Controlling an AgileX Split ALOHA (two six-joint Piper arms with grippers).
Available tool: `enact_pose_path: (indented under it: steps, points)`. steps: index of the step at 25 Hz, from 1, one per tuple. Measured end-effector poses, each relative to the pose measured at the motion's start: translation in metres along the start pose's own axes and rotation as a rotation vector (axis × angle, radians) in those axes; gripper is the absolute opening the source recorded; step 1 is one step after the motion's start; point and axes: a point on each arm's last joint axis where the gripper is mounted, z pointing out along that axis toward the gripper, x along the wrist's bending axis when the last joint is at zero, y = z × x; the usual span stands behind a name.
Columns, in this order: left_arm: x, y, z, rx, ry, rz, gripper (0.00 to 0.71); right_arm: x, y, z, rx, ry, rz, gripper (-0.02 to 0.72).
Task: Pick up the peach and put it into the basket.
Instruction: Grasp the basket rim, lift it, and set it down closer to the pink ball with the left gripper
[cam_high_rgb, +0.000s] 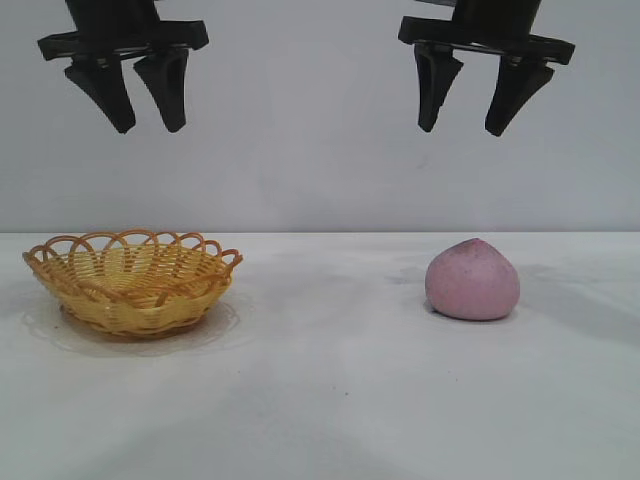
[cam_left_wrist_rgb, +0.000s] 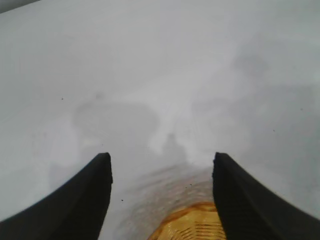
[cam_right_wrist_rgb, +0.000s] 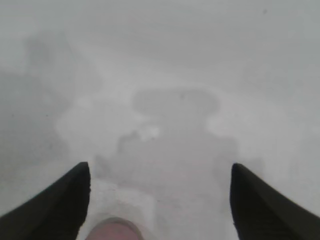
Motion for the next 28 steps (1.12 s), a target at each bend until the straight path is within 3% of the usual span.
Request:
enact_pose_path:
  steps: [9, 14, 19, 28]
  points:
    - [0.000, -0.001, 0.000, 0.015, -0.001, 0.003, 0.392, 0.000, 0.000, 0.000, 0.000, 0.000, 0.000, 0.527]
    - [0.007, -0.014, 0.000, 0.142, -0.023, 0.119, 0.392, 0.000, -0.002, 0.000, 0.017, 0.002, -0.002, 0.527]
    - [0.028, -0.034, 0.023, 0.234, -0.078, 0.155, 0.392, 0.000, -0.002, 0.000, 0.023, 0.002, -0.002, 0.527]
    - [0.027, -0.059, 0.076, 0.364, -0.140, 0.164, 0.392, 0.005, -0.003, 0.000, 0.036, 0.012, -0.020, 0.527]
